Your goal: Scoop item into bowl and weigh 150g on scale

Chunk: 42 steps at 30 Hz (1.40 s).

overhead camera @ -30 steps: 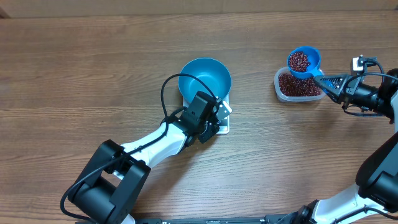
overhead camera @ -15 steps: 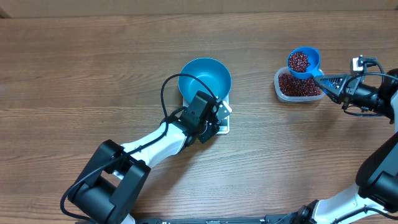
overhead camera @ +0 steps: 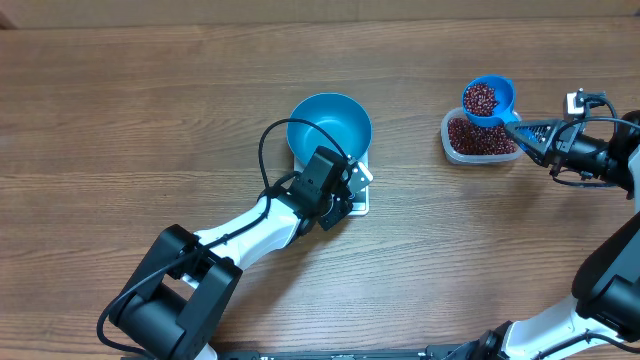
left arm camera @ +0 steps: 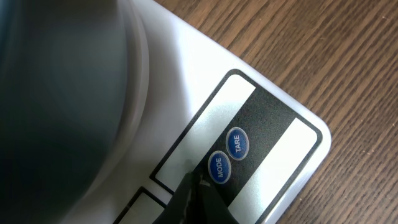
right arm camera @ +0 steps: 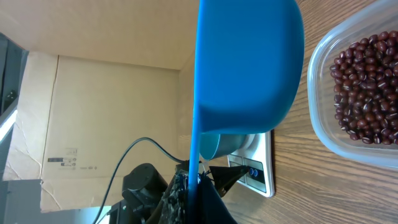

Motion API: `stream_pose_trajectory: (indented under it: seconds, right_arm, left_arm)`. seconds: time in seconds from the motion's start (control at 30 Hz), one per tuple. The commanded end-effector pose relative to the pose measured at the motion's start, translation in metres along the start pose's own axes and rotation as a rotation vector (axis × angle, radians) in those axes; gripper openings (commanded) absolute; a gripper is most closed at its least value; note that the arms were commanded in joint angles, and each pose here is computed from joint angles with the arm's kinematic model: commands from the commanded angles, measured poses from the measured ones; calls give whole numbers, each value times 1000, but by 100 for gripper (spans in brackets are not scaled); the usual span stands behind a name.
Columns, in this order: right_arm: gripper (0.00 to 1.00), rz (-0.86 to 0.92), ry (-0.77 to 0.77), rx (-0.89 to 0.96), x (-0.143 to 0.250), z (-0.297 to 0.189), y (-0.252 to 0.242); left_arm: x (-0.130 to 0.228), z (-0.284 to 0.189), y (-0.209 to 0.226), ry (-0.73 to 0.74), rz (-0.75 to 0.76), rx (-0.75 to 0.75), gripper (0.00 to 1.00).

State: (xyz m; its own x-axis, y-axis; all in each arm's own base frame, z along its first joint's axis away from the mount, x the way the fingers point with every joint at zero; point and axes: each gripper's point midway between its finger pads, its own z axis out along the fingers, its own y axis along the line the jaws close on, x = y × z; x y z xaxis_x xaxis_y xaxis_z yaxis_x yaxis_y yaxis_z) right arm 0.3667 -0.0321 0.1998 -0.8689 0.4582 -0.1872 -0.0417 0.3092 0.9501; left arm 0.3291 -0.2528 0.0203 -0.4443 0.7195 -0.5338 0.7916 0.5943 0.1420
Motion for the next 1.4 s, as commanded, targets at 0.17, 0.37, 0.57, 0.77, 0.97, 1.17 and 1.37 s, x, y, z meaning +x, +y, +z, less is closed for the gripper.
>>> stream_pose_trajectory:
  seconds: [0.17, 0.37, 0.57, 0.77, 0.97, 1.17, 1.37]
  right_arm:
    - [4, -12, -10, -26, -1, 0, 2]
    - [4, -12, -10, -26, -1, -1, 2]
    - [4, -12, -10, -26, -1, 0, 2]
    - [4, -11, -10, -26, -1, 0, 2]
    - [4, -11, -10, -26, -1, 0, 2]
    - [4, -12, -10, -26, -1, 0, 2]
    - [4, -12, -10, -26, -1, 0, 2]
  left_arm:
    - [18, 15, -9, 48, 6, 52, 4]
    - [20, 16, -9, 54, 6, 49, 4]
    - [19, 16, -9, 52, 6, 49, 4]
    - [7, 12, -5, 25, 4, 39, 4]
    - [-14, -4, 2, -34, 8, 19, 4]
    - [-16, -15, 2, -37, 7, 18, 4]
    - [-27, -32, 4, -72, 9, 6, 4]
